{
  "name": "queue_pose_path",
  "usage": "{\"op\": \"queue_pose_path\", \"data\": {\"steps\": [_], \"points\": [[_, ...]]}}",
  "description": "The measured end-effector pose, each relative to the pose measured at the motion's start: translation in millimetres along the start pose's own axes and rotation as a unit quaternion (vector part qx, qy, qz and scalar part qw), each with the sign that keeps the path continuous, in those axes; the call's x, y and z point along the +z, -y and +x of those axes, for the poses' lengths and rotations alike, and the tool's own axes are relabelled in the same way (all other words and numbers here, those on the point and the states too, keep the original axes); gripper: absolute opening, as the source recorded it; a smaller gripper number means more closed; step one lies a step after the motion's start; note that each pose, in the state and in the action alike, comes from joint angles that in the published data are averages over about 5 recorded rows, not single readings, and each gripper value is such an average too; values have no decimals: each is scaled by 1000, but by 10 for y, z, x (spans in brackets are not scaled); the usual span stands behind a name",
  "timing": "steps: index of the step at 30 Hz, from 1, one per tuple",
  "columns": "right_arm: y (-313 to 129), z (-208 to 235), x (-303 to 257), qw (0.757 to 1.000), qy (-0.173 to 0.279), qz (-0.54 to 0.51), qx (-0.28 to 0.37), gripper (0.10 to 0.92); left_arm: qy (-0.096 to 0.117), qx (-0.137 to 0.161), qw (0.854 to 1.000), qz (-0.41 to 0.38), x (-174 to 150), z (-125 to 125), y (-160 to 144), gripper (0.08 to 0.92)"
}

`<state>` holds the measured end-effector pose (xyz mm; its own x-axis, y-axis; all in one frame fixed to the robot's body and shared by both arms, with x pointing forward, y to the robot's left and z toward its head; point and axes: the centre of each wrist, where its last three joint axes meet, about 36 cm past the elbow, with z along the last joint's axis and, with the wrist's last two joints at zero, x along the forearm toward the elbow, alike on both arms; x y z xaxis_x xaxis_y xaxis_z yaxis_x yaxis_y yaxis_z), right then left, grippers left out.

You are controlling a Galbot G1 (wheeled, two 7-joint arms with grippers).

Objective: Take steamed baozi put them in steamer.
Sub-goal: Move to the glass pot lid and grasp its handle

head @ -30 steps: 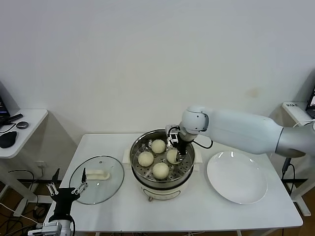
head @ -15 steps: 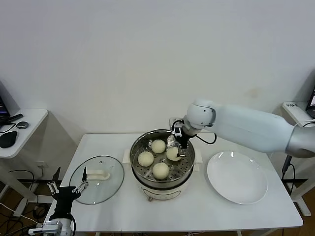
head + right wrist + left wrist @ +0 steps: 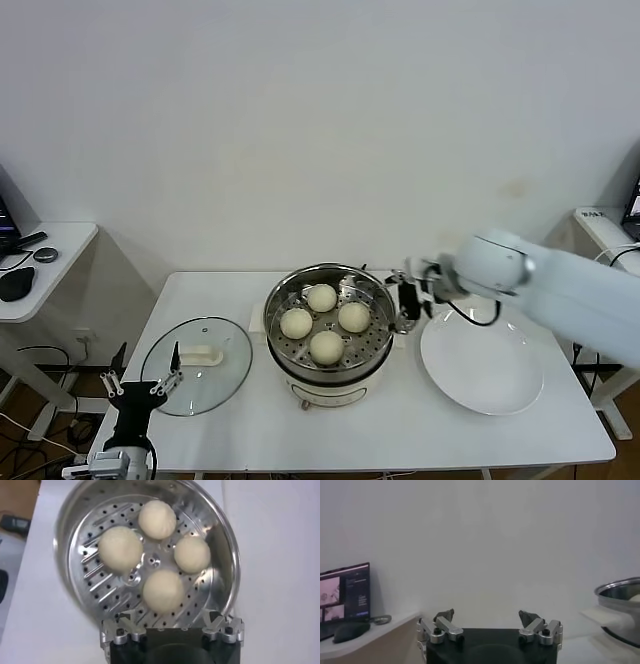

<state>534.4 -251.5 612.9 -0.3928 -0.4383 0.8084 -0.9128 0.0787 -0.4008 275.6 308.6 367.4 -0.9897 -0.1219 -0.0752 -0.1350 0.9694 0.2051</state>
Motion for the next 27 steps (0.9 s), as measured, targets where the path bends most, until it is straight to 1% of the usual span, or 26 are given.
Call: {"op": "queue_pose_path", "data": {"steps": [4,7,10,13,17,21,24,27], "points": [[-328,188,264,996,48,-35,66,823,0,1,1000,1,5,18,27,823],[-529,268,358,987,85,-54,123,823,0,2,1000,1,2,31,51,823],[-675,278,395,974,125,-66,176,823,1,5,1000,2,-2,47,73,823],[-796,208,422,955,175,-76,226,823,2,8,1000,4,-7,56,93,823],[-1001,36,531,920,244,-104,288,823,3,10,1000,10,-2,68,136,823],[-1250,-84,708,877,295,-143,352,823,3,11,1000,17,17,82,189,823],[-1432,-112,858,841,320,-169,402,823,1,10,1000,19,39,86,230,823],[-1643,-139,1024,808,329,-201,445,823,-1,8,1000,13,63,79,243,823]]}}
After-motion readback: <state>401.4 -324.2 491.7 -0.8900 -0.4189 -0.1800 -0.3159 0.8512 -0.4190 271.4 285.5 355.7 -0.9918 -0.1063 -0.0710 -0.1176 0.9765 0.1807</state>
